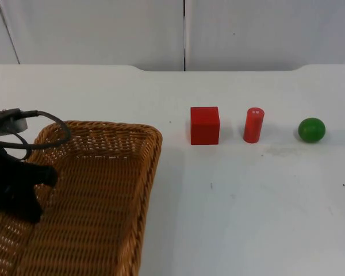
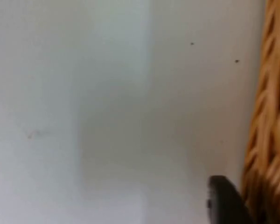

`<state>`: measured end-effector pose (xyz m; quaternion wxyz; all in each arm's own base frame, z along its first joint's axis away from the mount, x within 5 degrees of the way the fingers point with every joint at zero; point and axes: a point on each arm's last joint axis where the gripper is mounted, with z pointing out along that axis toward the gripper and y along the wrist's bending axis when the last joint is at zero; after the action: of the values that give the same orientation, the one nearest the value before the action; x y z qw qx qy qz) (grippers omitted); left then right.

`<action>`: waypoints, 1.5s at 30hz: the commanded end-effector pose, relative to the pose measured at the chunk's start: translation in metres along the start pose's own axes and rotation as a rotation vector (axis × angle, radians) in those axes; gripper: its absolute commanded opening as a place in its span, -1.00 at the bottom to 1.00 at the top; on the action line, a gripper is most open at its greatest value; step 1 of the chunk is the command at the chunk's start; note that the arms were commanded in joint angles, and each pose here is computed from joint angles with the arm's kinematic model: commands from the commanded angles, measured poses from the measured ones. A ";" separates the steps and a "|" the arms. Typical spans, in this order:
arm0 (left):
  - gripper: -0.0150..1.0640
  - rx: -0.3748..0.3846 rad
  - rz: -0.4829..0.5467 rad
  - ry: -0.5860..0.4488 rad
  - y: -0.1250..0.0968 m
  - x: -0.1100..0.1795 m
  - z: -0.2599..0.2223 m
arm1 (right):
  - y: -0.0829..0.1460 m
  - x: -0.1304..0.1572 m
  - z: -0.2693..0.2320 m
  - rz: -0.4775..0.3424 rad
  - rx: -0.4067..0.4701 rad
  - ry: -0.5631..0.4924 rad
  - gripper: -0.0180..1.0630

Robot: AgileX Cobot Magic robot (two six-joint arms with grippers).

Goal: Pick up the basket with the left hand and place the object to the left of the red cylinder into the basket with the right hand.

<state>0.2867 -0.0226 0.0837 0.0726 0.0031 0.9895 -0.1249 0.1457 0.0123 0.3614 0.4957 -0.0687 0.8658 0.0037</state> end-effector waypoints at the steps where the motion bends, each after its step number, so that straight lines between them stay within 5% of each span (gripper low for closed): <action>1: -0.93 0.017 -0.041 -0.014 -0.002 -0.002 0.000 | -0.001 -0.003 -0.003 -0.002 0.004 -0.019 0.98; 16: -0.98 0.078 -0.051 0.073 -0.008 0.006 -0.004 | -0.001 -0.003 -0.003 -0.023 0.008 -0.019 0.98; 45: -0.98 0.223 -0.025 -0.013 -0.043 0.017 -0.093 | -0.001 0.002 0.000 -0.022 0.006 -0.002 0.98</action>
<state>0.2595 -0.0380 0.1713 0.0795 0.0076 0.9737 -0.2135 0.1458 0.0119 0.3594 0.4929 -0.0739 0.8669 -0.0018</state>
